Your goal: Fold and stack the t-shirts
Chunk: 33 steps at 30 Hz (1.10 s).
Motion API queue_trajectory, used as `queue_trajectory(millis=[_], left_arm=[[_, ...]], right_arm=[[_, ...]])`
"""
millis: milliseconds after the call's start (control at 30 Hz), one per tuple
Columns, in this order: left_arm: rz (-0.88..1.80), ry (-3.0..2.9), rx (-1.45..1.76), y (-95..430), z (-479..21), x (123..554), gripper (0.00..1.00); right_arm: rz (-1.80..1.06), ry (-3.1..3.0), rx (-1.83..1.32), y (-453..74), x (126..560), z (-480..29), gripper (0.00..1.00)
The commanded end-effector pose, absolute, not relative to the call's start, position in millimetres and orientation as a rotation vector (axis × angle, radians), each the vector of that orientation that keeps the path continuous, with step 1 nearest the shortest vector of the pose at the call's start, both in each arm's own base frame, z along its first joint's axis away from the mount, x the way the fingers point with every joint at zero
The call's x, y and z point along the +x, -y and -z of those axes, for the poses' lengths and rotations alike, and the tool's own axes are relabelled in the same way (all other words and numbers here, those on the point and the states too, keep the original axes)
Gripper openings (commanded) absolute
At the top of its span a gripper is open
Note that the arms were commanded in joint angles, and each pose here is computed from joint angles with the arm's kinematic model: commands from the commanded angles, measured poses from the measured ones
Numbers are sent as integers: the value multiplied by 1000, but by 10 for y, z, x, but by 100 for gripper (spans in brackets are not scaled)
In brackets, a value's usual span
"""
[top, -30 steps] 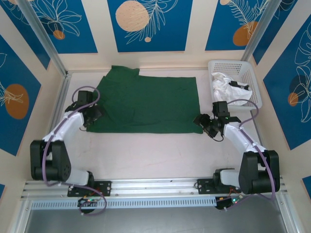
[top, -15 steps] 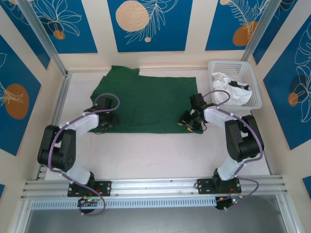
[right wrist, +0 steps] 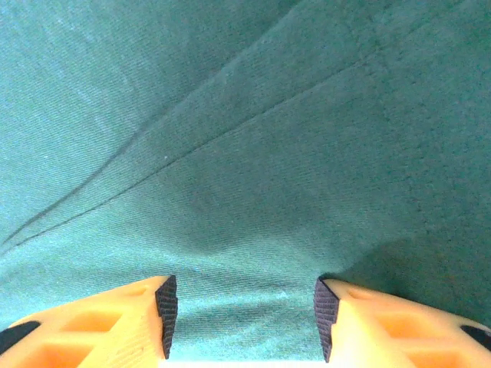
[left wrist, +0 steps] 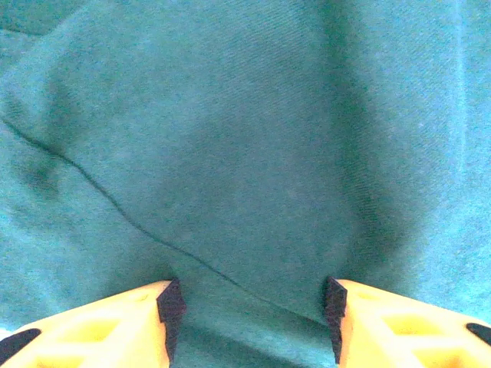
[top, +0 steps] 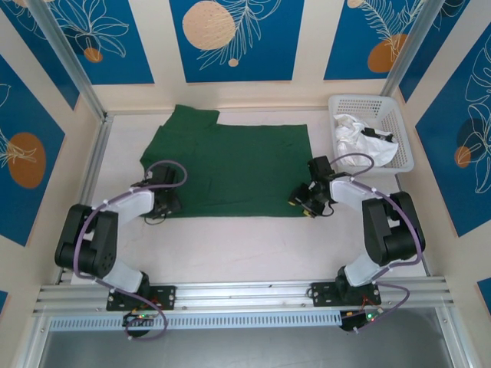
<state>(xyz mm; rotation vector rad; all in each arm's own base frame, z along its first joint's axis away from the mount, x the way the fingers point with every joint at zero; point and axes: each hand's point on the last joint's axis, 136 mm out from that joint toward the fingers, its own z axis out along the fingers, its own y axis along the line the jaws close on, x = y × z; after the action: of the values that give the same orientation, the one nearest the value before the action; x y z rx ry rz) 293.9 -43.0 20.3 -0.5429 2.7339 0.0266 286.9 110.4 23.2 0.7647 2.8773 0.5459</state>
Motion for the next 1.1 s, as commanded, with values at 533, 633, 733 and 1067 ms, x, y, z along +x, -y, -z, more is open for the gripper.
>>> queue_trajectory(millis=[533, 633, 733, 1067], left_arm=[[147, -2646, -603, 416, -734, 2263, 48], [291, -2618, -505, 641, -956, 2385, 37], [362, -2615, -420, 856, -1050, 2509, 22], [335, -2727, -321, 1302, -685, 2887, 4]], right_arm=[[-516, -2821, 683, -953, 2202, -549, 64], [-636, -2704, 483, -1253, 2301, -875, 62], [-791, -2671, 301, -1739, 2340, -1023, 49], [-687, -2855, 16, -3095, 2475, -646, 25]])
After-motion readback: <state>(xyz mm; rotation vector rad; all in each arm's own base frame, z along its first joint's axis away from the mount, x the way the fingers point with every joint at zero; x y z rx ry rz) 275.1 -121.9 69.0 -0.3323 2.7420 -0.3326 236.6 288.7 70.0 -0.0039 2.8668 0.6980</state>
